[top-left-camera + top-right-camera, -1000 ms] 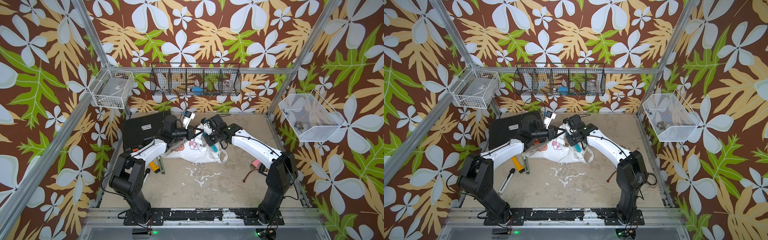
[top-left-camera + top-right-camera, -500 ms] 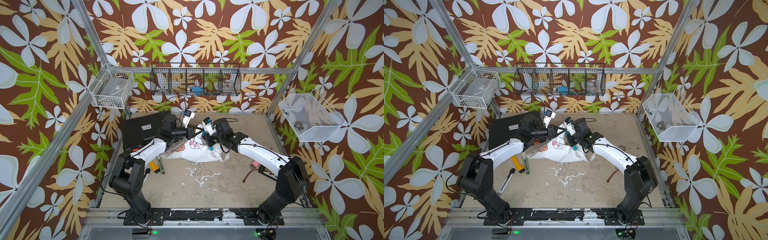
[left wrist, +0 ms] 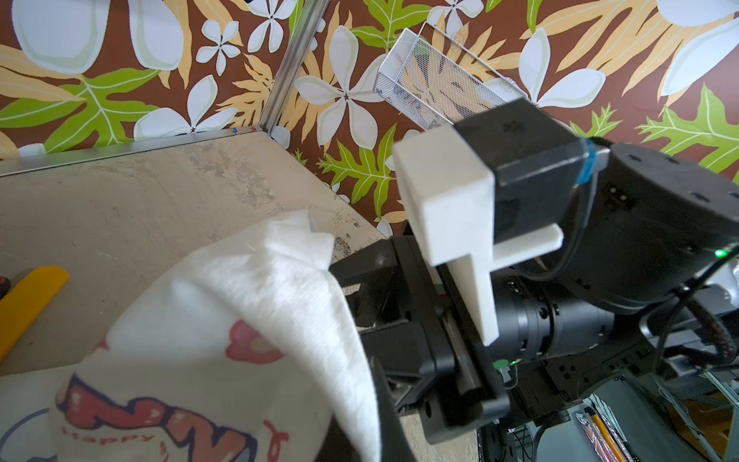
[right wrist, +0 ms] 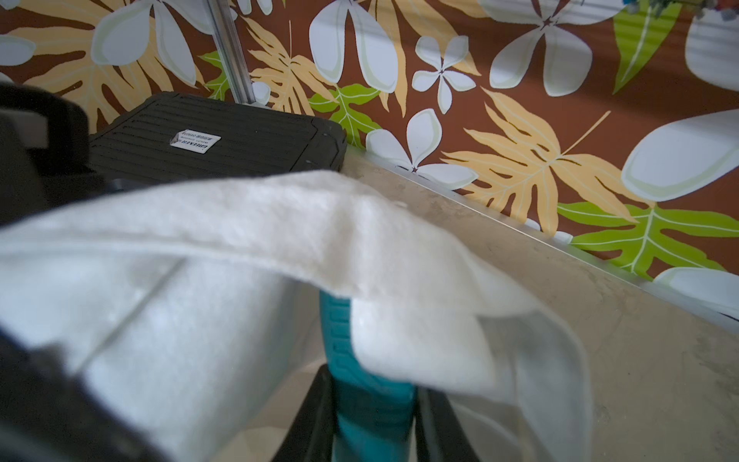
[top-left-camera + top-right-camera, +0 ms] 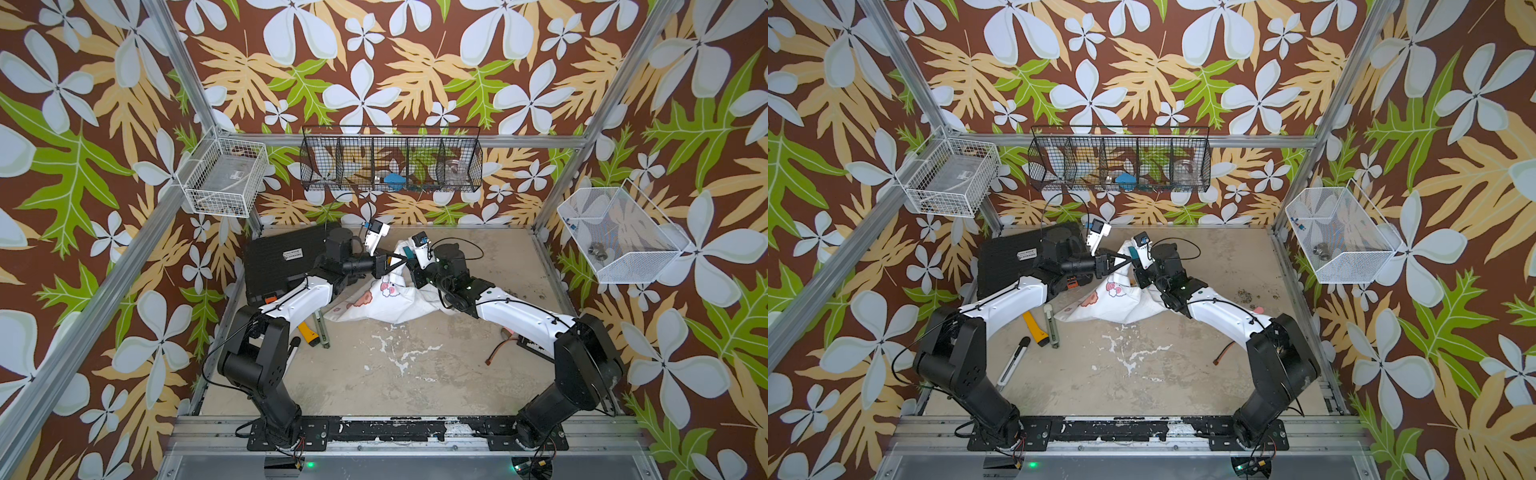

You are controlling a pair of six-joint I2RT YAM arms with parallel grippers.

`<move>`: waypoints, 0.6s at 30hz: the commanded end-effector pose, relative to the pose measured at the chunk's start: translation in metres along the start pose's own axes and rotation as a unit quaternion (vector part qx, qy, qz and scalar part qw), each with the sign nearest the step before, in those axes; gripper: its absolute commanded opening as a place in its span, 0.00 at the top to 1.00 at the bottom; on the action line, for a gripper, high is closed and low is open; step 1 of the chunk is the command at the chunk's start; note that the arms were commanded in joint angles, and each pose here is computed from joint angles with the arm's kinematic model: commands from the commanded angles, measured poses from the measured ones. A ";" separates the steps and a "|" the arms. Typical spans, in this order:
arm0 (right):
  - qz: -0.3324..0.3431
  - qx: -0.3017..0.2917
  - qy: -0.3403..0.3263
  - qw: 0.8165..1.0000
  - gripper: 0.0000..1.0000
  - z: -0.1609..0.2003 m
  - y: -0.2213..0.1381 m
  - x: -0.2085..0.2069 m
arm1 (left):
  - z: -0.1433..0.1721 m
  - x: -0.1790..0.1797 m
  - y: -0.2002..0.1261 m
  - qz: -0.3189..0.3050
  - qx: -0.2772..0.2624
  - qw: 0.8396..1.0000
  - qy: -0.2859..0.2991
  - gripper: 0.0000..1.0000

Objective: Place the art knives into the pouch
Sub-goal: Place the utility knife in the pouch.

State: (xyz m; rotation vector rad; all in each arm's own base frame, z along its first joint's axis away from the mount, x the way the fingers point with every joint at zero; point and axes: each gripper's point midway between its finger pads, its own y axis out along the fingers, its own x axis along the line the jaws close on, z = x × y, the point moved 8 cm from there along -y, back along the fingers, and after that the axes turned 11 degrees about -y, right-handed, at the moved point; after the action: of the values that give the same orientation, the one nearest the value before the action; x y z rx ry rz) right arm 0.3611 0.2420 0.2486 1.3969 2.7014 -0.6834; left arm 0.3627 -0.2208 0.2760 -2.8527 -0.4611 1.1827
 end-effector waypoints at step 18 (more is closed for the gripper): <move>0.012 -0.073 -0.041 0.996 0.48 -0.015 0.014 -0.009 | -0.002 0.001 0.003 0.009 0.012 1.000 0.011 1.00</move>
State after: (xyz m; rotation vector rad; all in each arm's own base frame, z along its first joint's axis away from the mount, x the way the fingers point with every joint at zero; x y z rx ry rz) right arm 0.3806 0.2446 0.2436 1.3690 2.6062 -0.6168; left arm 0.3671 -0.2212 0.2723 -2.8347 -0.4619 1.1810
